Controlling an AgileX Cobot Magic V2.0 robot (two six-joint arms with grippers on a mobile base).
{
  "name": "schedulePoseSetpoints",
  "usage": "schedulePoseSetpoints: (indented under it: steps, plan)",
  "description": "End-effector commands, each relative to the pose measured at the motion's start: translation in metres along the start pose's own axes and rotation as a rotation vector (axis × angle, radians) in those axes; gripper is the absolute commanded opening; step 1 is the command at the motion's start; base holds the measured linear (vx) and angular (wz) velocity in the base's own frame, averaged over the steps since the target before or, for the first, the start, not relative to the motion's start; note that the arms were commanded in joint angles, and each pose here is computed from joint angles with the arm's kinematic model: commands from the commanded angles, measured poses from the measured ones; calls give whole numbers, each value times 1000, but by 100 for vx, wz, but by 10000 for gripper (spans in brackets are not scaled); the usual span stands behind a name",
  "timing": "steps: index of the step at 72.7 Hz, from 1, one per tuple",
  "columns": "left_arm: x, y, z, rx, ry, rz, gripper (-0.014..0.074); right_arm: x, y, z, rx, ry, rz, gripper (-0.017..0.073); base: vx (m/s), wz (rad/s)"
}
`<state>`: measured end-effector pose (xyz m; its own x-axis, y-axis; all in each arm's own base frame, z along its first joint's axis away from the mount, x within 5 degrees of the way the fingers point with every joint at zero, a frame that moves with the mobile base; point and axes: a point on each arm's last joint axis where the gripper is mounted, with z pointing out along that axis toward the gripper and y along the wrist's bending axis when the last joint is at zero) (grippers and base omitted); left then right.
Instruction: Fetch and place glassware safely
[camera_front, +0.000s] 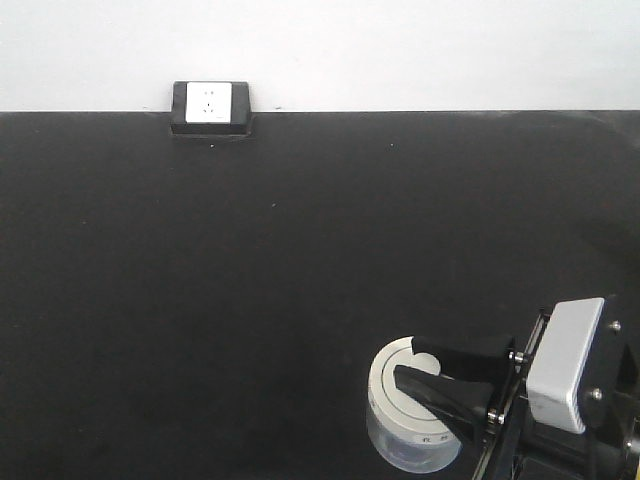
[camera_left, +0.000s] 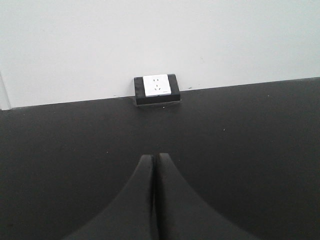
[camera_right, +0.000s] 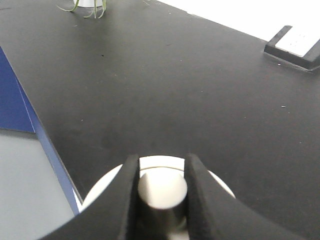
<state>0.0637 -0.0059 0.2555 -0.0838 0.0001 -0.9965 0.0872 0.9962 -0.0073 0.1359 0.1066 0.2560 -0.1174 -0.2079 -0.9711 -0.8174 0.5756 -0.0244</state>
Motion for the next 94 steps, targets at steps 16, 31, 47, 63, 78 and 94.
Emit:
schedulePoseSetpoints:
  steps: [16, 31, 47, 63, 78, 94]
  plan:
    - [-15, 0, -1, 6, -86, -7, -7, -15, -1, 1, -17, -69, 14, -1, 3, -1]
    - [-14, 0, -1, 6, -82, -7, -7, -14, 0, 1, -24, -67, 11, -1, 0, 1]
    - [-14, 0, -1, 6, -82, -7, -7, -14, 0, 1, -22, -66, 11, -1, 0, 0]
    - [-14, 0, -1, 6, -82, -7, -7, -14, -1, 1, -21, -65, 11, -1, 0, 0]
    - [-14, 0, -1, 6, -82, -7, -7, -14, -1, 1, -21, -65, 11, -1, 0, 0]
    - [-14, 0, -1, 6, -82, -7, -7, -14, 0, 1, -29, -70, 11, -1, 0, 0]
